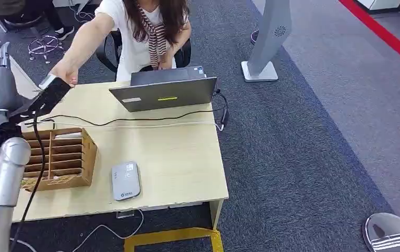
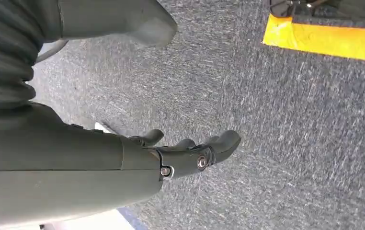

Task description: Pass the card to the sensor for recognition and then transmit it.

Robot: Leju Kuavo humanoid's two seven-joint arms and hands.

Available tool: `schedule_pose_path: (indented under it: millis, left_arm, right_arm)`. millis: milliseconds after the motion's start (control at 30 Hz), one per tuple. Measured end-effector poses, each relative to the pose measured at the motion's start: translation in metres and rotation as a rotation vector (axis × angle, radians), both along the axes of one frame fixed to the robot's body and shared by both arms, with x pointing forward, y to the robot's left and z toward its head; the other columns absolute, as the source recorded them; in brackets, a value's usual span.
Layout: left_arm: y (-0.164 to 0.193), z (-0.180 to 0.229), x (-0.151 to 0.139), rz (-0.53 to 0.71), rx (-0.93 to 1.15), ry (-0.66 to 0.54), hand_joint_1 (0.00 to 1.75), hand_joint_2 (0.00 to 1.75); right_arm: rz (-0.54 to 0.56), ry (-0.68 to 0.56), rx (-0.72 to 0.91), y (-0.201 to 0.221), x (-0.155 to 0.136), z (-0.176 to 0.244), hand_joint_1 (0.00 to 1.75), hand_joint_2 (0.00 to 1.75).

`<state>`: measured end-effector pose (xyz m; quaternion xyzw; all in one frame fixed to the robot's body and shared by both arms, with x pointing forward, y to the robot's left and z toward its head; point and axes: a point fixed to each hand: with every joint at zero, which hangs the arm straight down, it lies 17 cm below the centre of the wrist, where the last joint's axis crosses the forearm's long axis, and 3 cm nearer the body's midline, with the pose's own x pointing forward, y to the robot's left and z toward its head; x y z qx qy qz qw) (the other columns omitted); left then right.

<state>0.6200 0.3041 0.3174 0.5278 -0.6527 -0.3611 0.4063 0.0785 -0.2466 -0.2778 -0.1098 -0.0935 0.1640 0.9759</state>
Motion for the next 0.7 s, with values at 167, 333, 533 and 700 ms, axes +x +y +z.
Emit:
schedule_pose_path:
  millis: [167, 333, 533, 700]
  left_arm:
    - [0.019, 0.026, 0.013, 0.08, 0.126, -0.036, 0.0, 1.75]
    - [0.036, 0.04, 0.021, 0.143, 0.223, -0.05, 0.0, 1.75]
    - [0.049, 0.041, 0.024, 0.165, 0.25, -0.042, 1.75, 1.75]
    - [0.058, 0.036, 0.024, 0.178, 0.261, -0.031, 1.75, 1.75]
  right_arm:
    - [0.034, 0.006, -0.004, 0.001, 0.0, 0.0, 0.0, 1.75]
    - [0.07, 0.014, 0.003, 0.003, -0.001, 0.0, 0.0, 1.75]
    - [0.084, 0.013, 0.001, 0.004, -0.001, 0.0, 0.0, 1.75]
    - [0.088, 0.013, 0.001, 0.004, -0.001, 0.0, 0.0, 1.75]
